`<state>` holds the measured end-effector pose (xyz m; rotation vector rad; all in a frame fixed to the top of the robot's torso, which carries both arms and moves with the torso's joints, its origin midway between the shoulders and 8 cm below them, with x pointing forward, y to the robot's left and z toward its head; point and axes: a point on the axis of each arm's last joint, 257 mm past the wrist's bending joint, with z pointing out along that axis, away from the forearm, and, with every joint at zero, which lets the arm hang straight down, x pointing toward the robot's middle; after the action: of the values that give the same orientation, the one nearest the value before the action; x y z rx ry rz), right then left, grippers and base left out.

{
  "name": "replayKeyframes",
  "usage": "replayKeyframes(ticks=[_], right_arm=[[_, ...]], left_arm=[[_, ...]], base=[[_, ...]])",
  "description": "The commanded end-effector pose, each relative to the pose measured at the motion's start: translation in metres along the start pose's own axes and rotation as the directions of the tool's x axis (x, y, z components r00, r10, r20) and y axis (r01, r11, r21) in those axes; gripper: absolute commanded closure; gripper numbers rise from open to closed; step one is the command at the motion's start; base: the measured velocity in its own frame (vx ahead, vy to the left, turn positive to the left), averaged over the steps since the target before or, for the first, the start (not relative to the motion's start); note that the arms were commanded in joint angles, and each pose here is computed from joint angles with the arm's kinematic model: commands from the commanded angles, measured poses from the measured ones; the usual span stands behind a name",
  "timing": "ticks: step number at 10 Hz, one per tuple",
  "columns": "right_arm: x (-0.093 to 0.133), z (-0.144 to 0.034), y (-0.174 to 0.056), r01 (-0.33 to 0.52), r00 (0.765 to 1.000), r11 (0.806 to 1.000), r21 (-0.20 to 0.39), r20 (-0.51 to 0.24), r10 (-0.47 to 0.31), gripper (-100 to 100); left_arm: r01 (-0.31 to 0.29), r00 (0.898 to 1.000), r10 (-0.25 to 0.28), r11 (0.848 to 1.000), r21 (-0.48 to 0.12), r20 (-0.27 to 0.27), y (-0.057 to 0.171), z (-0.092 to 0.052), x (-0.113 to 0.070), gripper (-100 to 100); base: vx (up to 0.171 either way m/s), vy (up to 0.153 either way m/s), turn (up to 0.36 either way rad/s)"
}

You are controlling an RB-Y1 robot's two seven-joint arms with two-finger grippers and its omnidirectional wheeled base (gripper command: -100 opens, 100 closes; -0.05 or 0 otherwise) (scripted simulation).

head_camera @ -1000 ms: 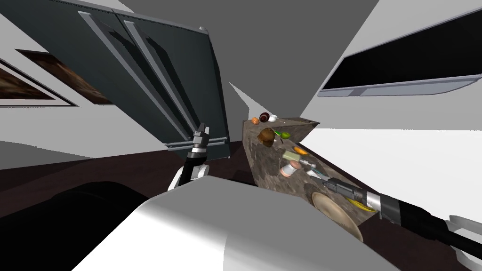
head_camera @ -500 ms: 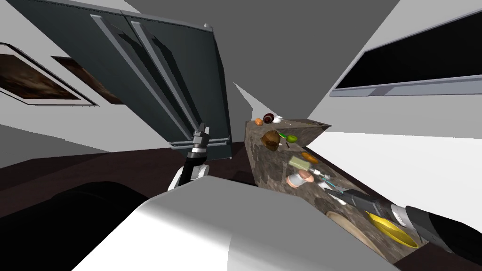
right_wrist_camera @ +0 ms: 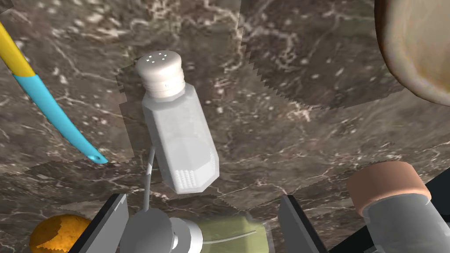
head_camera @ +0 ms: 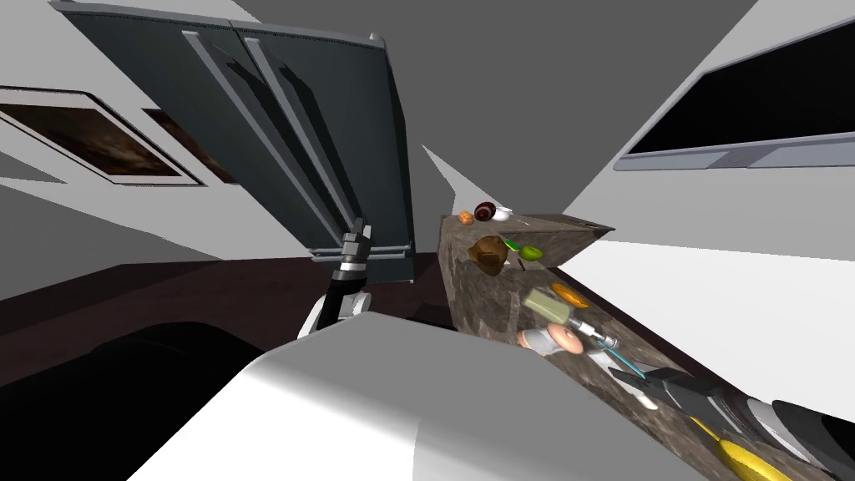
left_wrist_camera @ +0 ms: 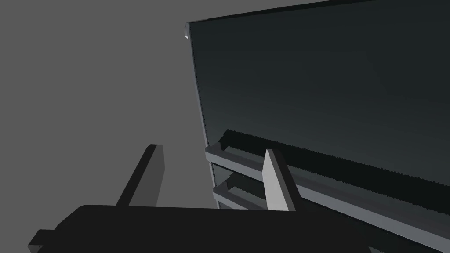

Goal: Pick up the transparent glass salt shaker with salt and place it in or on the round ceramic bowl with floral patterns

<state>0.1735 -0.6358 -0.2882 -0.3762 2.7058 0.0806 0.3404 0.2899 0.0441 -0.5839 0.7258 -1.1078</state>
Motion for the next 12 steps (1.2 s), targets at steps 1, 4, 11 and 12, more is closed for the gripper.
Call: replayKeyframes(ticks=[1, 4, 11, 12], right_arm=[[0.037, -0.004, -0.005, 0.016, 0.996, 1.000, 0.022, -0.085, -0.015, -100], [0.057, -0.007, -0.004, 0.023, 0.991, 0.999, 0.026, -0.130, -0.019, -100], [0.113, -0.007, 0.009, 0.007, 0.977, 1.000, 0.023, -0.215, -0.002, -100], [0.120, -0.005, 0.010, -0.002, 0.977, 1.000, 0.028, -0.213, 0.008, -100]], left_arm=[[0.000, 1.000, 0.000, 1.000, 0.000, 0.000, 0.000, 0.000, 0.000, 0], [0.000, 1.000, 0.000, 1.000, 0.000, 0.000, 0.000, 0.000, 0.000, 0], [0.000, 1.000, 0.000, 1.000, 0.000, 0.000, 0.000, 0.000, 0.000, 0], [0.000, 1.000, 0.000, 1.000, 0.000, 0.000, 0.000, 0.000, 0.000, 0]], base=[[0.076, -0.005, 0.195], [0.024, -0.006, 0.040], [0.019, -0.011, 0.089], [-0.019, -0.005, 0.160]])
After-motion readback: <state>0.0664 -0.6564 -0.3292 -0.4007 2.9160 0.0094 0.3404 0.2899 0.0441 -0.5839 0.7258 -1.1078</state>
